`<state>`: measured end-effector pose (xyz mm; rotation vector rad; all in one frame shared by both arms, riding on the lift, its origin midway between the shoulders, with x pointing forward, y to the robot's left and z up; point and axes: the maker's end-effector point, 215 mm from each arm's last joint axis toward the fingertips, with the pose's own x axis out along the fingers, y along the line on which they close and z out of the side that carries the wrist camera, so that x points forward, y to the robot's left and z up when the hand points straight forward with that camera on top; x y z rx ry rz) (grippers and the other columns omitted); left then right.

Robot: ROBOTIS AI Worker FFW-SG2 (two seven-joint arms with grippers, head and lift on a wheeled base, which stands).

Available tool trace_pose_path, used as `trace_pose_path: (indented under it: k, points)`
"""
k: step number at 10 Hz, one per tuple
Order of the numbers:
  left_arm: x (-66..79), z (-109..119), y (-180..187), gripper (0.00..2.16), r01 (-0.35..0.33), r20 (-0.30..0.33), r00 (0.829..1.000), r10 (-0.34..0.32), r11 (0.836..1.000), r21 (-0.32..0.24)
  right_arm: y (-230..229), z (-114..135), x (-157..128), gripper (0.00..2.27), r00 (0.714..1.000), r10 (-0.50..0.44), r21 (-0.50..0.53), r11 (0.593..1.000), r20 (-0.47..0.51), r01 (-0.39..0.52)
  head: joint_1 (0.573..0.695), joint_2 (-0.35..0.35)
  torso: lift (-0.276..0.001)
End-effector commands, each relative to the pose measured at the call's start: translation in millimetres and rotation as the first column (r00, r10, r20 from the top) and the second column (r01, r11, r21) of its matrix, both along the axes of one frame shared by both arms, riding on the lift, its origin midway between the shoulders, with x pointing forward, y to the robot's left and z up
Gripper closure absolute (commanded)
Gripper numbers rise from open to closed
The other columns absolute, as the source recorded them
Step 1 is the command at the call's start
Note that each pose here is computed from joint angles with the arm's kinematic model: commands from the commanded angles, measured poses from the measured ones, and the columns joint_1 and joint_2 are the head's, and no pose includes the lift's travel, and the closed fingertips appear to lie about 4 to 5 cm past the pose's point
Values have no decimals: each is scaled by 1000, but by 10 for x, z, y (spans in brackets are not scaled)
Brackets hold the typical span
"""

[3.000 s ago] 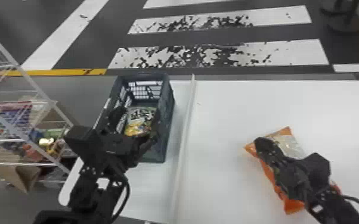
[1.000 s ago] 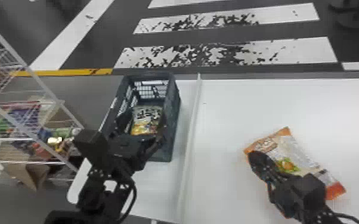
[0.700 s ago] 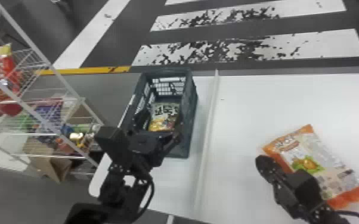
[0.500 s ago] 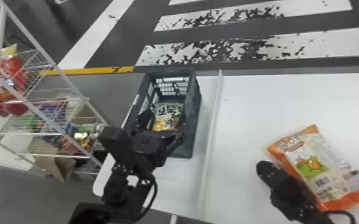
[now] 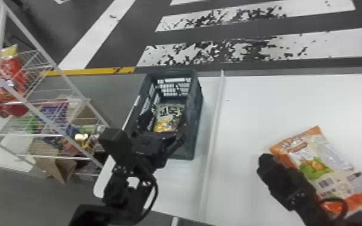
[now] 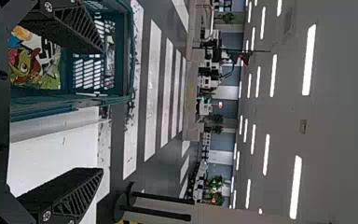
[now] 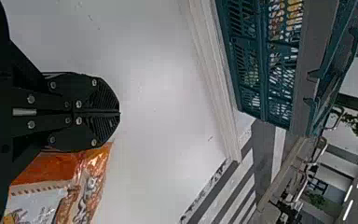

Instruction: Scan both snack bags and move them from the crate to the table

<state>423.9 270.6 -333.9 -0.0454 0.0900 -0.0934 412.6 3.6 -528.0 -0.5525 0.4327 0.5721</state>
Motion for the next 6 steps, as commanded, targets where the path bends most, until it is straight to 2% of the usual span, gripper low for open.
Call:
trace_pose_path:
  k: [1, 6]
  points:
    - [10, 13, -1, 100, 0, 3, 1000, 0, 1000, -1, -81, -16, 57, 2246, 1000, -16, -16, 1000, -6, 16, 695, 350, -88]
    - [15, 10, -17, 100, 4, 1, 1000, -4, 1000, -4, -411, 43, 364, 2246, 997, -79, -44, 996, 18, 80, 695, 314, -88]
